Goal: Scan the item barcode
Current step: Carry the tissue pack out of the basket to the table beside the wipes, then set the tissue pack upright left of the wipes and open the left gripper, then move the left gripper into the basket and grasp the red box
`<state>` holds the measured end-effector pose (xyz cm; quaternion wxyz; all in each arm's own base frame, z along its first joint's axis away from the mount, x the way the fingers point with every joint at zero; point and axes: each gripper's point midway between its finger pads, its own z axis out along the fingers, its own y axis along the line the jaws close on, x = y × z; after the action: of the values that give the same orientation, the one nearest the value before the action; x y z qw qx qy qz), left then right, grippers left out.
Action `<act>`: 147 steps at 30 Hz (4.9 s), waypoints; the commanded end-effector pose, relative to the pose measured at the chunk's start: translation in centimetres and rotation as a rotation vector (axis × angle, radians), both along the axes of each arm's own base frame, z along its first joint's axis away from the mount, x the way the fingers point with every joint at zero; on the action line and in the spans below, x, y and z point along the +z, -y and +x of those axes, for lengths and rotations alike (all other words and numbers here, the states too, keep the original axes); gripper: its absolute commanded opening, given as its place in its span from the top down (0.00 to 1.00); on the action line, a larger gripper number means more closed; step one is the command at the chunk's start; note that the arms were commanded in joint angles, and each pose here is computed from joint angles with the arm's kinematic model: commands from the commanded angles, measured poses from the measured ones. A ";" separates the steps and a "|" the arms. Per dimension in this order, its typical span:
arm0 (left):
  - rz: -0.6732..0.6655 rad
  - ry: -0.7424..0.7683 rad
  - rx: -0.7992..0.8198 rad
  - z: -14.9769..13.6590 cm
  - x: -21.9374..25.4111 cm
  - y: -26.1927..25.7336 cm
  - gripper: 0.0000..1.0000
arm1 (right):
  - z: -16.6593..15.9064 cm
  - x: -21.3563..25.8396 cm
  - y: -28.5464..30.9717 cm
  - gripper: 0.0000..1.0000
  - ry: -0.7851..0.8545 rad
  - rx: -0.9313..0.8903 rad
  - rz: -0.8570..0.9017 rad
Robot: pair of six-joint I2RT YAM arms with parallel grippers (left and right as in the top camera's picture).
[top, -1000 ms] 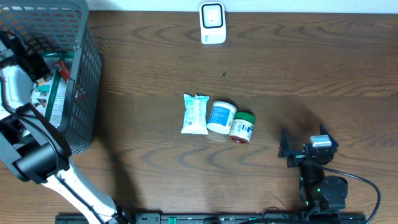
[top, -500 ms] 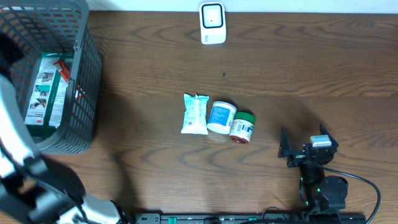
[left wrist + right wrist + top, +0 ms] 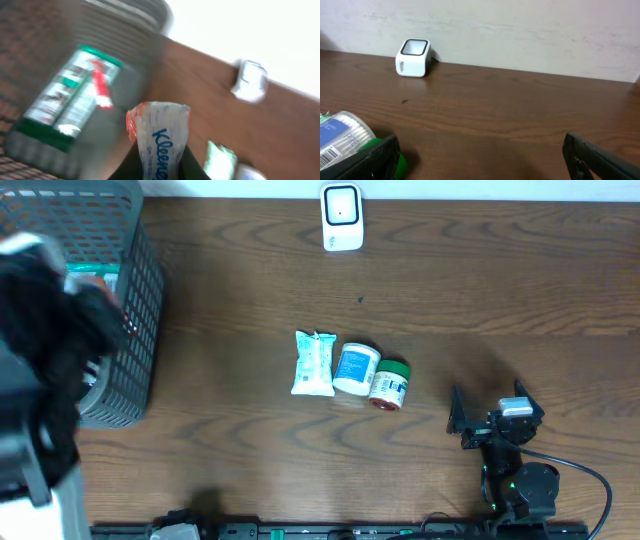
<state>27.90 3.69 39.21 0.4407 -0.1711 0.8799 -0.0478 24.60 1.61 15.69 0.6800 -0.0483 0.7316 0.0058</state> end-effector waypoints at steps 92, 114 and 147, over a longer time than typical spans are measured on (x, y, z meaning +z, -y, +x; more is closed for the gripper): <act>-0.003 -0.997 -0.506 8.7 -30.0 17.4 0.25 | 0.0 -0.1 -0.2 0.01 -0.002 0.008 -0.009; 0.065 -0.152 0.403 9.5 -2.8 -14.6 0.24 | 0.0 -0.1 -0.2 0.01 -0.002 0.008 -0.009; -0.182 -0.677 0.308 20.2 -37.2 -18.1 0.40 | 0.0 -0.1 -0.2 0.01 -0.002 0.008 -0.009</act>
<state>48.33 22.34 5.20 0.1400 -0.3461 0.9277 0.0099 24.60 1.61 15.69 0.6800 -0.0483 0.7316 0.0058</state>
